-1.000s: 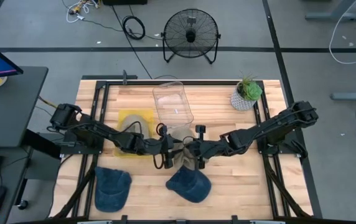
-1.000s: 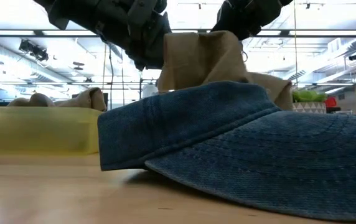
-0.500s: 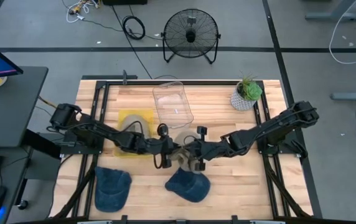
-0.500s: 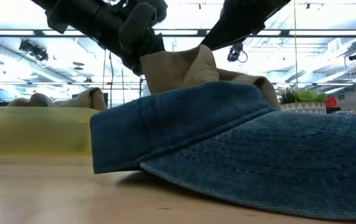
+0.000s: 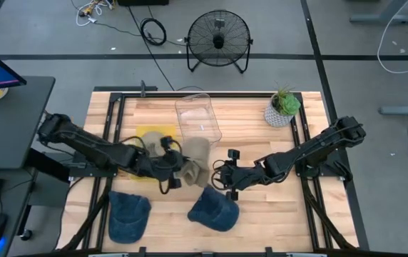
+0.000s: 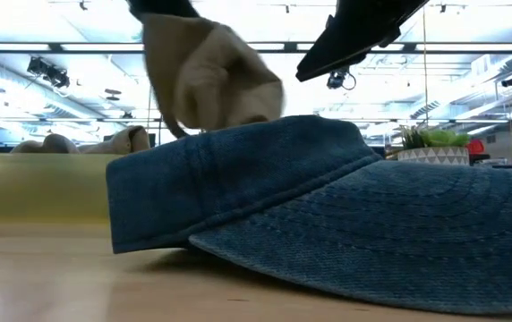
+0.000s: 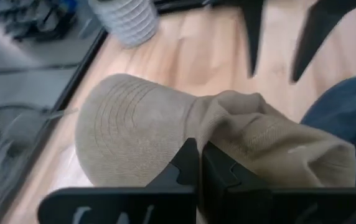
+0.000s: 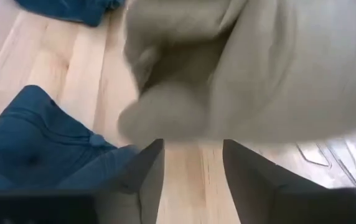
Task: Pick & Place hat
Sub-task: Put the brown cap into the yellow bin
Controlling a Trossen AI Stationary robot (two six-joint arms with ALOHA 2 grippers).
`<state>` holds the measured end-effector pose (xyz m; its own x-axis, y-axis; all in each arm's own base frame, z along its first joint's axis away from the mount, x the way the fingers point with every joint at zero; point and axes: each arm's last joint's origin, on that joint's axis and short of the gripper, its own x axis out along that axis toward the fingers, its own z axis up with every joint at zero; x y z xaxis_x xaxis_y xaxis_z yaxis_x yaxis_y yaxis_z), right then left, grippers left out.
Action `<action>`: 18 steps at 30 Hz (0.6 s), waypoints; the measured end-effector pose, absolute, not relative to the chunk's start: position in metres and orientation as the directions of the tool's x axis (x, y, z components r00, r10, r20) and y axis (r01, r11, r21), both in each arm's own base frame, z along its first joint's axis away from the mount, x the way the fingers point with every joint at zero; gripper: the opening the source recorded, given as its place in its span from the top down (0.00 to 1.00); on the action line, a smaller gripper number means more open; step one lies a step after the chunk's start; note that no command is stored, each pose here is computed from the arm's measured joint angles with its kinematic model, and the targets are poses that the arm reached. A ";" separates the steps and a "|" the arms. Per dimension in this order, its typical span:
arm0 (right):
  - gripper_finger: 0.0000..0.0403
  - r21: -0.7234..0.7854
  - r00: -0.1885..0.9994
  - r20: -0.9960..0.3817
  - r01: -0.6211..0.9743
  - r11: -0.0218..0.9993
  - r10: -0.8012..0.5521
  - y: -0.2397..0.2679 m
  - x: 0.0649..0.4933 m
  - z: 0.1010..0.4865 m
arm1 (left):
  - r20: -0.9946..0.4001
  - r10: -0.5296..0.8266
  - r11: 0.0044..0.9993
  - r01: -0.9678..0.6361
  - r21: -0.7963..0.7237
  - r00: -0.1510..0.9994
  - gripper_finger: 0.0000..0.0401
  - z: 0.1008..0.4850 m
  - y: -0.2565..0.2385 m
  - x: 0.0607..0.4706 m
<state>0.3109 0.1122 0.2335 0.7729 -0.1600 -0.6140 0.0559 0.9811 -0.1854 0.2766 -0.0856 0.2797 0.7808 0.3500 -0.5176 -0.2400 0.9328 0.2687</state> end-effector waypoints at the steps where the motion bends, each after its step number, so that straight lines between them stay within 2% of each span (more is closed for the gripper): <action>1: 0.57 -0.186 0.772 -0.615 0.057 0.981 -0.161 0.112 0.311 0.233 | -0.525 0.369 0.926 -0.259 0.273 0.767 0.99 0.285 -0.085 0.271; 7: 0.57 -0.190 0.761 -0.627 0.058 0.980 -0.167 0.111 0.310 0.232 | -0.559 0.410 0.912 -0.332 0.242 0.720 0.99 0.316 -0.081 0.236; 11: 0.58 -0.180 0.757 -0.632 0.068 0.981 -0.168 0.111 0.309 0.231 | -0.606 0.430 0.902 -0.352 0.251 0.669 0.99 0.321 -0.075 0.212; 18: 0.59 -0.180 0.756 -0.632 0.068 0.981 -0.169 0.111 0.309 0.231 | -0.707 0.540 0.816 -0.491 0.305 0.457 0.99 0.305 -0.061 0.181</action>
<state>0.3093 0.1111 0.2313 0.7564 -0.1689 -0.6319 0.0684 0.9812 -0.1805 0.1813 -0.0615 0.3047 0.4573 0.5398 -0.7067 -0.4911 0.8158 0.3053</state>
